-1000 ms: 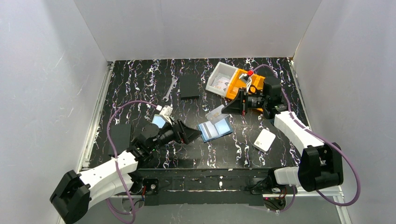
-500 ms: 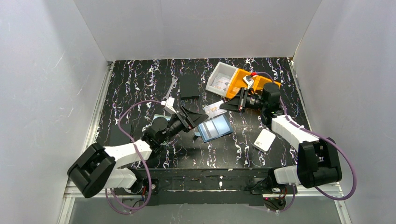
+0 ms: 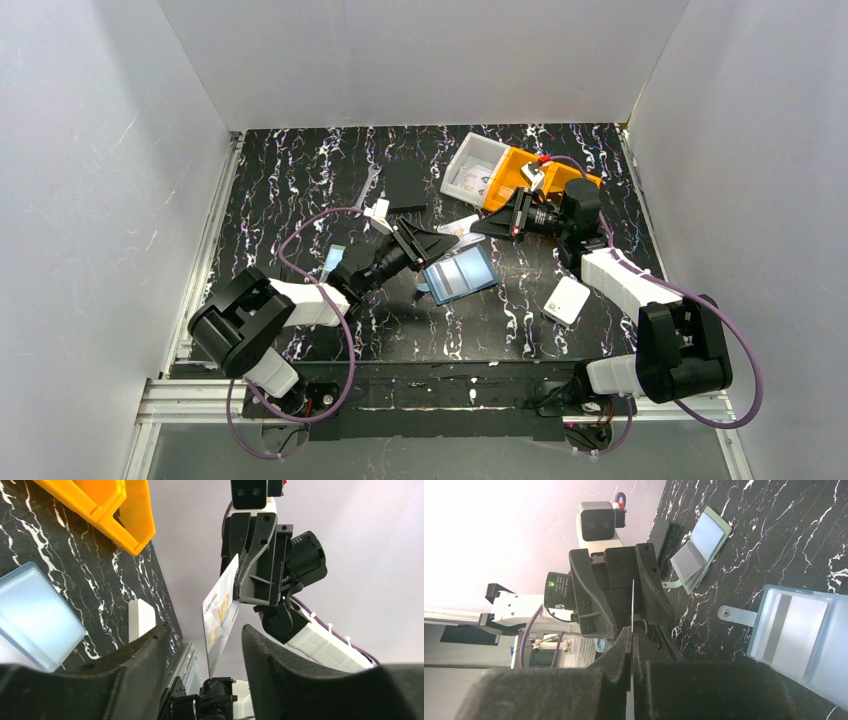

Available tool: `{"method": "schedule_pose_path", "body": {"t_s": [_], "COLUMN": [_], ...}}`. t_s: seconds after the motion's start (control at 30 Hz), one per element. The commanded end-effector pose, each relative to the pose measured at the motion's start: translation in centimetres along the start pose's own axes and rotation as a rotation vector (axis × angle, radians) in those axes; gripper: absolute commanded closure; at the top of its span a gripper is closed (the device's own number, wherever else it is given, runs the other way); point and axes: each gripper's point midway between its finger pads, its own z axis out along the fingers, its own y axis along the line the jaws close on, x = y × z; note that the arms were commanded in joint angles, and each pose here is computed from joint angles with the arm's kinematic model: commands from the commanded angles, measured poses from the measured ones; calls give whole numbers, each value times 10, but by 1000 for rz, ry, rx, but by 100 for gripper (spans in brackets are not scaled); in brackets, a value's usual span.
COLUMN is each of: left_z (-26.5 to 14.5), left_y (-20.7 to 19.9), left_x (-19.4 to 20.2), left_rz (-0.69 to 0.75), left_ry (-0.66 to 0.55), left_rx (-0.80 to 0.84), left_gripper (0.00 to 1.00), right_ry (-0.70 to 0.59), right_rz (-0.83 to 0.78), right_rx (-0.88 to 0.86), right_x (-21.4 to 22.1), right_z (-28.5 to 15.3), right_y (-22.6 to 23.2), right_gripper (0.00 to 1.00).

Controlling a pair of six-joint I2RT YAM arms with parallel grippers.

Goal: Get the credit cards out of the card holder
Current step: Place the credit card in the storage box.

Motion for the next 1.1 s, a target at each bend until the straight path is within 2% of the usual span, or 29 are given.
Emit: {"method": "schedule_pose_path", "body": {"t_s": [0.0, 0.13, 0.23, 0.3, 0.4, 0.5, 0.53, 0.7, 0.77, 0.83, 1.07], "left_z": [7, 7, 6, 5, 3, 0, -2, -16, -26, -38, -79], "left_y": [-34, -34, -32, -32, -32, -33, -34, -27, -21, -12, -12], "left_x": [-8, -7, -6, -5, -4, -2, -2, 12, 17, 22, 39], "left_rz": [4, 1, 1, 5, 17, 53, 80, 218, 292, 372, 611], "left_ry": [-11, -8, -6, -2, 4, 14, 23, 101, 139, 186, 384], "left_rx": [129, 132, 128, 132, 138, 147, 153, 115, 74, 26, -32], "left_gripper": [51, 57, 67, 77, 100, 100, 100, 100, 100, 100, 100], "right_ry": [-20, -21, -21, -22, -17, -3, 4, 100, 134, 153, 240], "right_rz": [-38, -38, -39, -42, -48, -82, -103, -338, -433, -524, -804], "right_rx": [-16, -13, -11, -6, 1, 21, 27, 33, 48, 41, 7], "right_x": [-2, -2, -2, -2, -1, 2, 3, 15, 17, 18, 22], "right_z": [-1, -1, -1, -1, -1, -2, -2, -8, -13, -16, -29], "right_y": [3, 2, 1, -1, -3, -9, -10, -17, -20, -16, -1], "right_gripper": [99, 99, 99, 99, 99, 99, 92, 28, 7, 2, 2]}}
